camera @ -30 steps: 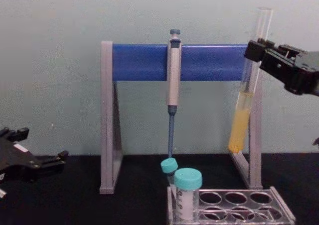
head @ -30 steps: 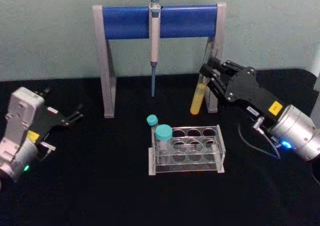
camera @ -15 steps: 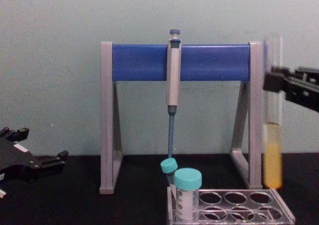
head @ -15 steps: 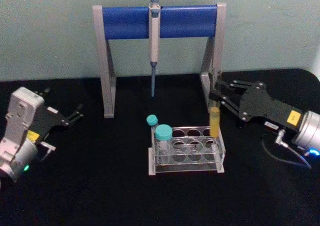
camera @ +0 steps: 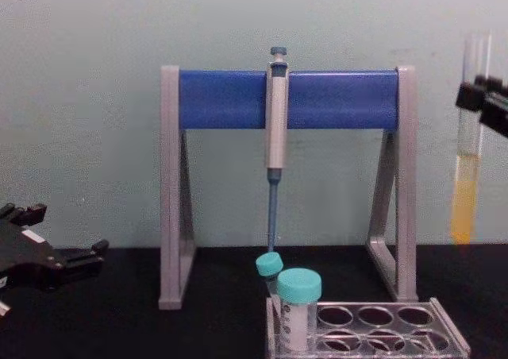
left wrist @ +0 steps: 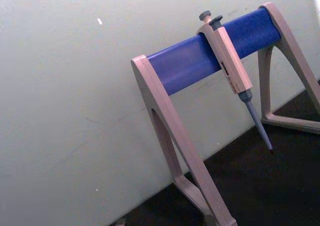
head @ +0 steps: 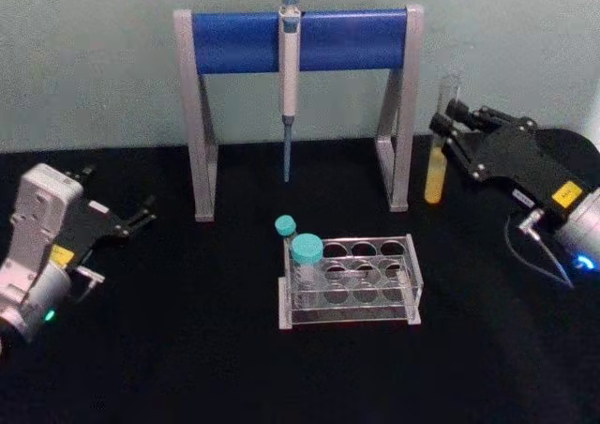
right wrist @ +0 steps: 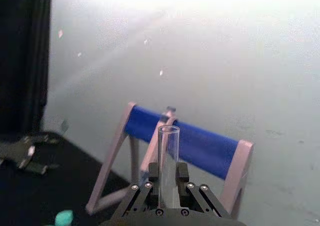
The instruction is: Pick up the test tube from the test tube rack, shake it, then place it back into the test tube rack.
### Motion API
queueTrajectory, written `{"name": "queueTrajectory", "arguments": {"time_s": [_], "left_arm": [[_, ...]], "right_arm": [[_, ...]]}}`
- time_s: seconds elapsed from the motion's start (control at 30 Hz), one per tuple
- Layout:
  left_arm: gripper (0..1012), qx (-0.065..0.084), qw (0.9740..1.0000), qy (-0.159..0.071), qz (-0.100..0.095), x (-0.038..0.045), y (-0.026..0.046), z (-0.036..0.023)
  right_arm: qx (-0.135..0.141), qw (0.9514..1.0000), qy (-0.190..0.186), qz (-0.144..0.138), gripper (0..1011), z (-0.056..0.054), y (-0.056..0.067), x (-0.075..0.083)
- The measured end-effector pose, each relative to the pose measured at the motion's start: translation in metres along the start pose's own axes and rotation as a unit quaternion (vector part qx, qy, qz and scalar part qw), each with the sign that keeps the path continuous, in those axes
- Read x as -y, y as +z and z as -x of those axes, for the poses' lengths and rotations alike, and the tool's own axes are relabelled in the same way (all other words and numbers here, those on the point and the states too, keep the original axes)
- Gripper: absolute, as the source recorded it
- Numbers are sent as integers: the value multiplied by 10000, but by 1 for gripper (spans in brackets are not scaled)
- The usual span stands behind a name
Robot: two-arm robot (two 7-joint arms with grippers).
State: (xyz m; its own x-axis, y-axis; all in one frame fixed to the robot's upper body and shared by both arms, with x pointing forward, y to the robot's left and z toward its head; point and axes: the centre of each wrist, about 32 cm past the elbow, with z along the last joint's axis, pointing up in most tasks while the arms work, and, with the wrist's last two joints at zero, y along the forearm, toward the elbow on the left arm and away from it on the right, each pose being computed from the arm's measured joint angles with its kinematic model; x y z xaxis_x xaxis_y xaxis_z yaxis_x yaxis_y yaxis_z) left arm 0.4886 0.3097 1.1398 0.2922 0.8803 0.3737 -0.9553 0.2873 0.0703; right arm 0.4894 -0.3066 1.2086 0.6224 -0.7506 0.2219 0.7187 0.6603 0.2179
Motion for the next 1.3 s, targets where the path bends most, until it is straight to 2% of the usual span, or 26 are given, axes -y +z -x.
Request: {"name": "queueTrajectory", "arguments": {"time_s": [0.13,0.3,0.5,0.73,0.83,1.03,1.13,1.3], "left_arm": [[1001,0,10000,0,0,0,0,0],[1001,0,10000,0,0,0,0,0],[1001,0,10000,0,0,0,0,0],[1001,0,10000,0,0,0,0,0],[1001,0,10000,0,0,0,0,0],[1001,0,10000,0,0,0,0,0],[1002,0,10000,0,0,0,0,0],[1001,0,10000,0,0,0,0,0]], "right_arm": [[-124,9997,-154,-170,214,54,-49,-95],[-261,9992,-127,-289,214,105,-81,-196],[-539,9977,127,-403,214,151,-94,-284],[-916,9928,652,-421,214,188,-94,-299],[-1058,9888,988,-374,214,169,-72,-249],[-1107,9844,1347,-241,214,95,-17,-101],[-1001,9852,1388,-99,214,41,22,12],[-740,9897,1222,98,214,-31,73,156]]}}
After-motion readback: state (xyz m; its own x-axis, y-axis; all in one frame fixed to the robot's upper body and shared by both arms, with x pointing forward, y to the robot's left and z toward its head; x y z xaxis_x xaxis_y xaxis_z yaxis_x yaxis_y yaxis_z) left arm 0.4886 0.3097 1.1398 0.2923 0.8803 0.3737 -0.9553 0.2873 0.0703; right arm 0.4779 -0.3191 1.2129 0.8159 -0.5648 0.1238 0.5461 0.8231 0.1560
